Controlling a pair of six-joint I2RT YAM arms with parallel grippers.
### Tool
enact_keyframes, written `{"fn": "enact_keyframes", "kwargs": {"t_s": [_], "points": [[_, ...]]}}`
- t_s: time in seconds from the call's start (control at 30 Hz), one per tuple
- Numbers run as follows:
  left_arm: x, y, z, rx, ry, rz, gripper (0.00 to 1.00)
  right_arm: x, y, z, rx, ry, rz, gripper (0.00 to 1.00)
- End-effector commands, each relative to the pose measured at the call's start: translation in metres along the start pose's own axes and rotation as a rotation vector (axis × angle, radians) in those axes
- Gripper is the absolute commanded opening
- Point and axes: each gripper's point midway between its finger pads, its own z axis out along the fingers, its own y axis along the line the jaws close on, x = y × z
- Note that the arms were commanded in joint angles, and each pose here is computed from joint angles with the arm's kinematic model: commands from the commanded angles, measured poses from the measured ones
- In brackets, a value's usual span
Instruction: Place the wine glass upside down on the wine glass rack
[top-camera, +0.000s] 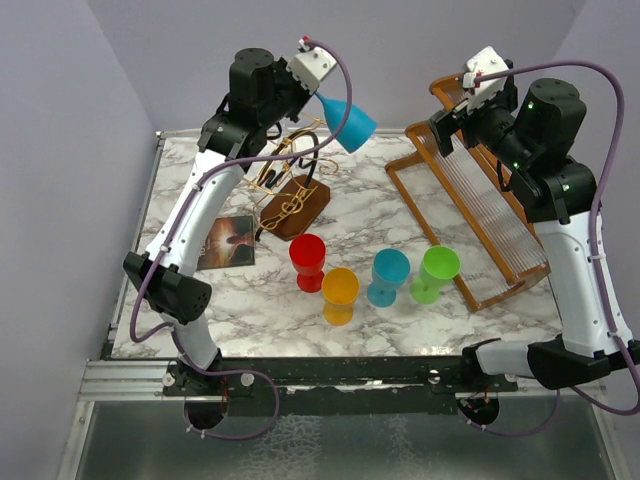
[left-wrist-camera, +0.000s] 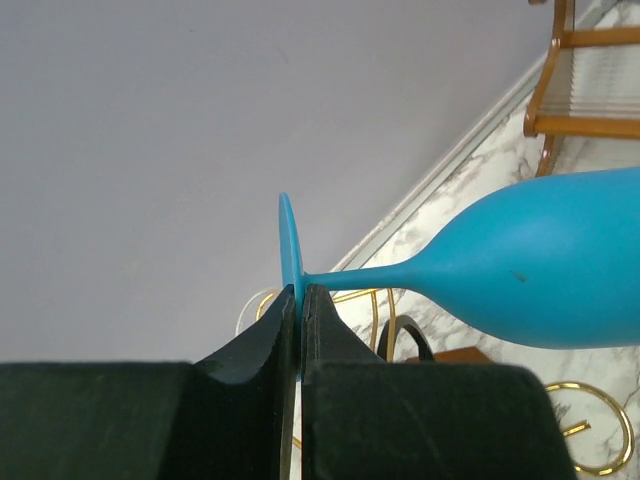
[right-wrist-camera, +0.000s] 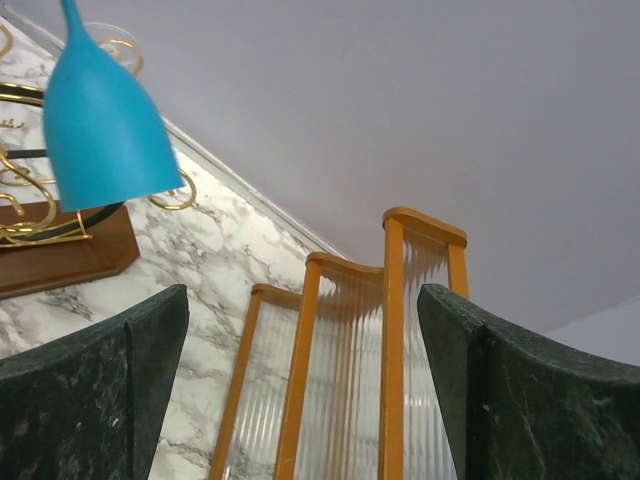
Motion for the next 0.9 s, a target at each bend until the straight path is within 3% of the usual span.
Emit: {"fn": "enact_keyframes", "kwargs": {"t_s": [0.0, 0.4, 0.87], "points": [[-0.019, -0.022, -0.018, 0.079, -0.009, 0.202, 0.0, -0.003, -0.011, -0.015, 0.04, -0.009, -0.001, 0.96], [-0.002, -0.105, 0.006, 0.224, 0.051, 0.348, 0.0, -0.003, -0.021, -0.026, 0.066, -0.016, 0.007, 0.96], [0.04, -0.123, 0.024, 0.191, 0.179, 0.469, 0.0, 0.005, -0.015, -0.024, 0.035, -0.006, 0.012, 0.96]]}}
